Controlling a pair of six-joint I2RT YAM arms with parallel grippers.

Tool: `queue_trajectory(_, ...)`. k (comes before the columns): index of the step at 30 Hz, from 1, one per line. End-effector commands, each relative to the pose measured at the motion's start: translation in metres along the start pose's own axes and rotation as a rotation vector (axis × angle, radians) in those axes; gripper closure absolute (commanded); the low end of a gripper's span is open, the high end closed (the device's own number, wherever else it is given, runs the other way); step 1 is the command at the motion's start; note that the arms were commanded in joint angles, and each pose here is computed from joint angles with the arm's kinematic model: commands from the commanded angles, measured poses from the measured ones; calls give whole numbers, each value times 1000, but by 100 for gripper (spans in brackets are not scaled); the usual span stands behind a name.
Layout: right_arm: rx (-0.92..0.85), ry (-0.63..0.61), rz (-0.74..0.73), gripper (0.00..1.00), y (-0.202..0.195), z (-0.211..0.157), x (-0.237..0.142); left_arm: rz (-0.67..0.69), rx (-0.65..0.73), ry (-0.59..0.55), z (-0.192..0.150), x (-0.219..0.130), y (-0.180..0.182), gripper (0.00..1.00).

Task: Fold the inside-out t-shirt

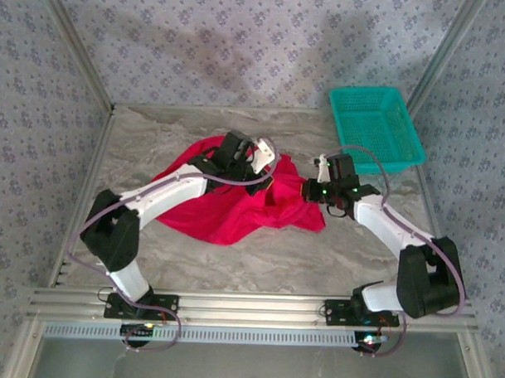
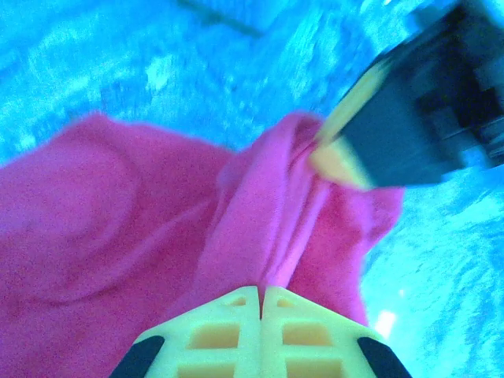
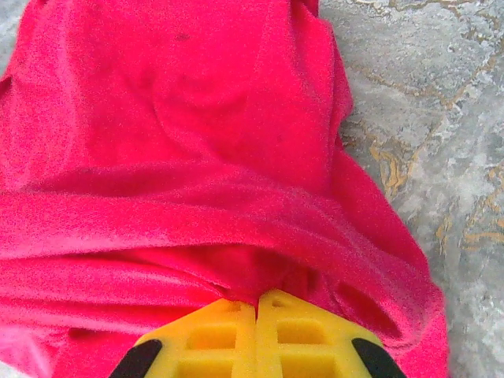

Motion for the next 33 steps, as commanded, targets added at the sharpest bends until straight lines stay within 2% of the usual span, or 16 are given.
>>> queue_trajectory(1, -25, -24, -193, 100, -21, 10, 3, 24, -10, -25, 12, -29, -5, 100)
queue_trajectory(4, -31, -27, -175, 100, -13, 17, 3, 10, -46, -30, 4, -25, -5, 100)
queue_trajectory(10, -53, 45, -167, 100, 11, 16, -7, -36, -166, -17, -14, -7, -3, 100)
queue_trajectory(12, -63, 49, -148, 100, 19, 14, -8, -47, -171, -12, -22, -2, -3, 72)
queue_trajectory(14, -65, 47, -133, 100, 22, 13, -9, -50, -157, 3, -30, 6, -4, 54)
queue_trajectory(15, -65, 44, -129, 100, 23, 13, -9, -46, -145, 16, -34, 12, -3, 49)
queue_trajectory(17, -68, 43, -120, 100, 25, 14, -8, -30, -119, 51, -41, 23, -3, 46)
queue_trajectory(27, -74, 45, -117, 100, 26, 15, -10, 18, -49, 198, -69, 80, -8, 48)
queue_trajectory(29, -76, 44, -118, 100, 25, 14, -11, 43, -45, 216, -73, 85, -4, 57)
queue_trajectory(33, -79, 41, -111, 100, 26, 14, -13, 90, -48, 233, -72, 84, 3, 89)
Point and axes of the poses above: each hand's point on the last joint's axis, 136 mm out from that joint toward the fingers, its own x axis out along the fingers, its own y axis along the line the jaws close on, z = x × y, the point moved 7 cm from there along -x, back along the fingers, and after that the axes turned 5 degrees about -x, right-handed, at the moved point
